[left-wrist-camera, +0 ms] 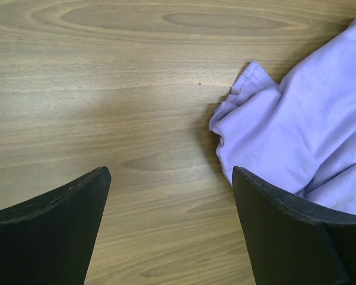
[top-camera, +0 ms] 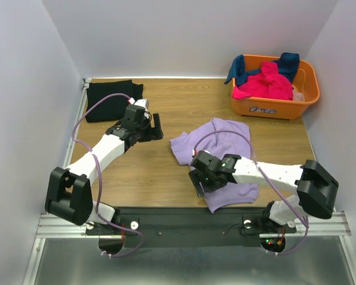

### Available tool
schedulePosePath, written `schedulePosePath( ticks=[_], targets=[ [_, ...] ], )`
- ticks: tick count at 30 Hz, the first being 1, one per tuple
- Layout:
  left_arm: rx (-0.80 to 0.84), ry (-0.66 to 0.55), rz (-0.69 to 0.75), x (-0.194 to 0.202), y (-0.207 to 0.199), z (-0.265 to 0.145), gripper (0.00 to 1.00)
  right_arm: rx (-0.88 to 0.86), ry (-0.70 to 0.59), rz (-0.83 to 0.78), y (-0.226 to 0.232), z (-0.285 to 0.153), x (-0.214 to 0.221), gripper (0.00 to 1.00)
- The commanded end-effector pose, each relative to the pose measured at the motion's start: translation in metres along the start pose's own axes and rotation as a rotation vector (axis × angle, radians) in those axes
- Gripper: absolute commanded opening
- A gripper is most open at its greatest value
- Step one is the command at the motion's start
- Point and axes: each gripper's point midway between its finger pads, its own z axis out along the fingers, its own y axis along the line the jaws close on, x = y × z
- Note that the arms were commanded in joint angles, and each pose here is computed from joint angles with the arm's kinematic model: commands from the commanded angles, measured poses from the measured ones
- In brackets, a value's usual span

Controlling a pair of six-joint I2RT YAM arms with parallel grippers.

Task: Fold and stack the t-shirts
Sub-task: Flatten the tshirt out

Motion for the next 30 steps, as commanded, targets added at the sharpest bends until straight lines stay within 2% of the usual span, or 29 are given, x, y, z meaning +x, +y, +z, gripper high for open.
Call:
schedulePosePath(
  ticks=[1, 5, 6, 9, 16, 22, 26, 28, 29, 30],
  targets=[
    [0.058, -0.058, 0.007, -0.014, -0.012, -0.009, 0.95, 0.07, -0.011, -0.001, 0.002, 0.012, 0.01, 0.72],
    [0.121, -0.01, -0.004, 0.0, -0.022, -0.001, 0.95, 0.14, 0.039, 0.028, -0.009, 0.029, 0.026, 0.51],
    [0.125, 0.006, -0.008, 0.005, -0.022, 0.003, 0.95, 0.146, 0.042, 0.04, -0.009, 0.031, 0.027, 0.32],
    [0.157, 0.045, -0.012, 0.019, -0.029, 0.015, 0.95, 0.165, 0.021, 0.122, -0.009, 0.032, 0.025, 0.0],
    [0.191, 0.114, -0.023, 0.041, -0.042, 0.038, 0.94, 0.162, -0.037, 0.226, -0.009, 0.022, 0.019, 0.0],
    [0.194, 0.165, -0.012, 0.048, -0.051, 0.06, 0.87, 0.157, -0.065, 0.265, -0.012, 0.013, 0.018, 0.0],
    [0.21, 0.19, -0.019, 0.052, -0.058, 0.07, 0.77, 0.168, -0.092, 0.286, -0.016, 0.006, 0.015, 0.0],
    [0.219, 0.196, -0.022, 0.053, -0.062, 0.075, 0.75, 0.171, -0.106, 0.296, -0.017, 0.004, 0.013, 0.0],
    [0.217, 0.202, -0.028, 0.054, -0.064, 0.081, 0.56, 0.178, -0.129, 0.313, -0.02, -0.002, 0.01, 0.0],
    [0.215, 0.205, -0.03, 0.054, -0.064, 0.083, 0.56, 0.175, -0.132, 0.314, -0.02, -0.003, 0.009, 0.01]
  ],
)
